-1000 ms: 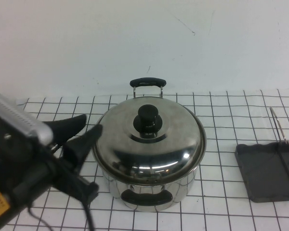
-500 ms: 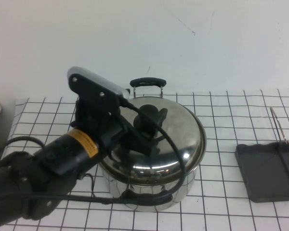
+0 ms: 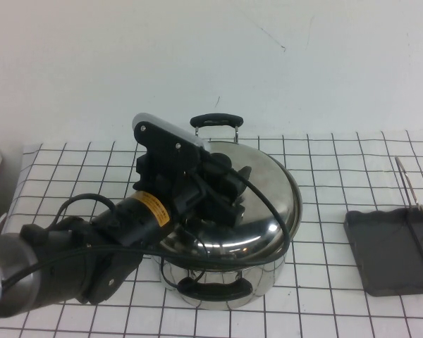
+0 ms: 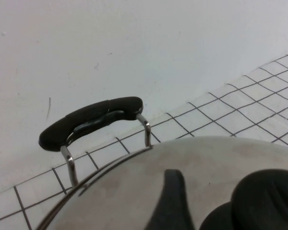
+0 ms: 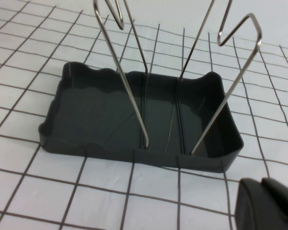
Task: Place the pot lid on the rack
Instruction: Open the pot, then hand over the pot lid
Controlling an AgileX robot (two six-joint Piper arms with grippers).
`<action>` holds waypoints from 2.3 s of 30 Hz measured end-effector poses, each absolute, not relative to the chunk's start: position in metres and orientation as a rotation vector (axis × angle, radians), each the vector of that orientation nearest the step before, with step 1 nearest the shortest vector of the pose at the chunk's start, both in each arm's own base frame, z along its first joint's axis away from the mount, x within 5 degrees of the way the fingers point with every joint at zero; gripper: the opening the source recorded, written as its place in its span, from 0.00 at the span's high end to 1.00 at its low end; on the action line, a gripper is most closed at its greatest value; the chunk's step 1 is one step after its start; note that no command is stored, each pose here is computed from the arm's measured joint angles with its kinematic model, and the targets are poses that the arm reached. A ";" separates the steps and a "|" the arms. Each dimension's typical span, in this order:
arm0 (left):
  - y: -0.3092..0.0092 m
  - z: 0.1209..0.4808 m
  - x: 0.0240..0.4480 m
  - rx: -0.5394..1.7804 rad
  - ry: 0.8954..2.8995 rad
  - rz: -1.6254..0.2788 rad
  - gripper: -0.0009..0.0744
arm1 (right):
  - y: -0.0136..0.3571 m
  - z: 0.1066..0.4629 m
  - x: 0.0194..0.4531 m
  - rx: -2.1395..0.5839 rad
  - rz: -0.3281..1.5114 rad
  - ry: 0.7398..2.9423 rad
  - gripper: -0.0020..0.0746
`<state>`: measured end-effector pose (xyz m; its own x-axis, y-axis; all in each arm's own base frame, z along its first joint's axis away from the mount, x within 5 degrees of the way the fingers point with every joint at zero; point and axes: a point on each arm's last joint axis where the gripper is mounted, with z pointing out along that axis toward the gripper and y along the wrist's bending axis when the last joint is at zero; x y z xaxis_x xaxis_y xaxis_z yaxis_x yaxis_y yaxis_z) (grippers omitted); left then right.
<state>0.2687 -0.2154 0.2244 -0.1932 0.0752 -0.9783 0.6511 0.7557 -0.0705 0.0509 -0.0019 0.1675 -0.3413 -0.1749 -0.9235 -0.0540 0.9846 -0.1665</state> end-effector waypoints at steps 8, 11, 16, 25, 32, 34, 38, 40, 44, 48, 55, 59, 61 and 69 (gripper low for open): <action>-0.216 0.226 0.269 0.570 1.698 -0.592 0.56 | -0.002 0.167 0.051 -0.164 -0.125 1.918 0.98; -0.214 0.232 0.266 0.584 1.687 -0.589 0.56 | -0.002 0.167 0.051 -0.164 -0.125 1.918 0.98; -0.208 0.273 0.253 0.624 1.549 -0.593 0.56 | -0.002 0.167 0.051 -0.164 -0.125 1.918 0.98; -0.191 0.350 0.215 0.587 1.289 -0.755 0.56 | -0.002 0.167 0.051 -0.164 -0.125 1.918 0.98; -0.194 0.345 0.215 0.446 1.413 -1.005 0.56 | -0.002 0.167 0.051 -0.164 -0.125 1.918 0.98; -0.198 0.338 0.218 0.453 1.430 -1.017 0.56 | -0.002 0.167 0.051 -0.164 -0.125 1.918 0.98; -0.209 0.325 0.226 0.452 1.410 -1.098 0.56 | -0.002 0.167 0.051 -0.164 -0.125 1.918 0.98; -0.215 0.319 0.229 0.454 1.374 -1.154 0.56 | -0.002 0.167 0.051 -0.164 -0.125 1.918 0.98; -0.225 0.305 0.234 0.469 1.298 -1.246 0.56 | -0.002 0.167 0.051 -0.166 -0.127 1.918 0.98; -0.232 0.289 0.240 0.470 1.314 -1.269 0.56 | 0.005 0.170 0.052 0.077 0.158 1.894 0.98; -0.233 0.281 0.245 0.485 1.306 -1.207 0.56 | 0.020 0.183 0.053 0.648 0.879 1.701 0.98; -0.233 0.282 0.245 0.482 1.294 -1.205 0.56 | 0.020 0.185 0.053 0.565 0.818 1.697 0.98; -0.233 0.282 0.245 0.484 1.292 -1.202 0.56 | 0.020 0.185 0.053 0.560 0.823 1.695 0.98; -0.233 0.282 0.245 0.494 1.284 -1.190 0.56 | 0.028 0.191 0.051 0.465 0.889 1.681 0.98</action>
